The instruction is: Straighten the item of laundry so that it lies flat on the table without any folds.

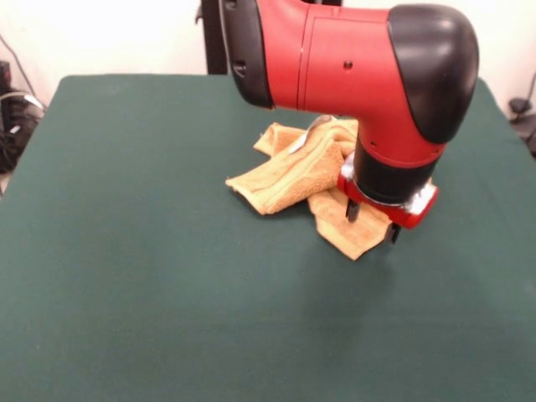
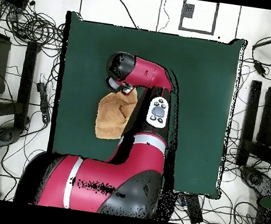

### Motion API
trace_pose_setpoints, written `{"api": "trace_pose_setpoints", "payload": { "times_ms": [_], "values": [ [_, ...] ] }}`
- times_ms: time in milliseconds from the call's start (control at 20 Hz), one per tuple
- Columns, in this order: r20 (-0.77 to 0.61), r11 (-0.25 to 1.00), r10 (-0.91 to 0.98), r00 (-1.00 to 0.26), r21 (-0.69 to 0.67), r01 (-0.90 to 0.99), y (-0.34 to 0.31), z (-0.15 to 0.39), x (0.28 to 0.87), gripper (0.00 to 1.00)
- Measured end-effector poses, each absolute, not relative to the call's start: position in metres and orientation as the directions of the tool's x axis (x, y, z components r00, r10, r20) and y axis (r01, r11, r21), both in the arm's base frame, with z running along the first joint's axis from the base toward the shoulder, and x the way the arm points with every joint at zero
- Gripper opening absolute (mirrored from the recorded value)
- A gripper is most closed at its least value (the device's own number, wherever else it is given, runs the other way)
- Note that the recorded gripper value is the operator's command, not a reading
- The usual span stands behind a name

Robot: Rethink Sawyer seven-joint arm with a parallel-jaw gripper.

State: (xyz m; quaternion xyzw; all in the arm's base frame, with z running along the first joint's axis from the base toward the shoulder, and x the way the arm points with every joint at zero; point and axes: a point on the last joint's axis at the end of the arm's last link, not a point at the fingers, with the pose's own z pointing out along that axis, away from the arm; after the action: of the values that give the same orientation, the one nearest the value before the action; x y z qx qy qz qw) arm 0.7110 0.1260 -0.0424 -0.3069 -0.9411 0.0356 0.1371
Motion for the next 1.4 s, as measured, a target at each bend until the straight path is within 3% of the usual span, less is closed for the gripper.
{"api": "trace_pose_setpoints", "payload": {
  "times_ms": [1050,1100,1400],
  "values": [
    [0.187,0.811,0.585,-0.789,-0.148,0.567,0.127,-0.052,0.713,1.0],
    [0.169,0.818,0.574,-0.801,-0.152,0.554,0.133,-0.052,0.714,0.0],
    [0.145,0.827,0.559,-0.816,-0.159,0.539,0.14,-0.052,0.716,0.0]
  ]
}}
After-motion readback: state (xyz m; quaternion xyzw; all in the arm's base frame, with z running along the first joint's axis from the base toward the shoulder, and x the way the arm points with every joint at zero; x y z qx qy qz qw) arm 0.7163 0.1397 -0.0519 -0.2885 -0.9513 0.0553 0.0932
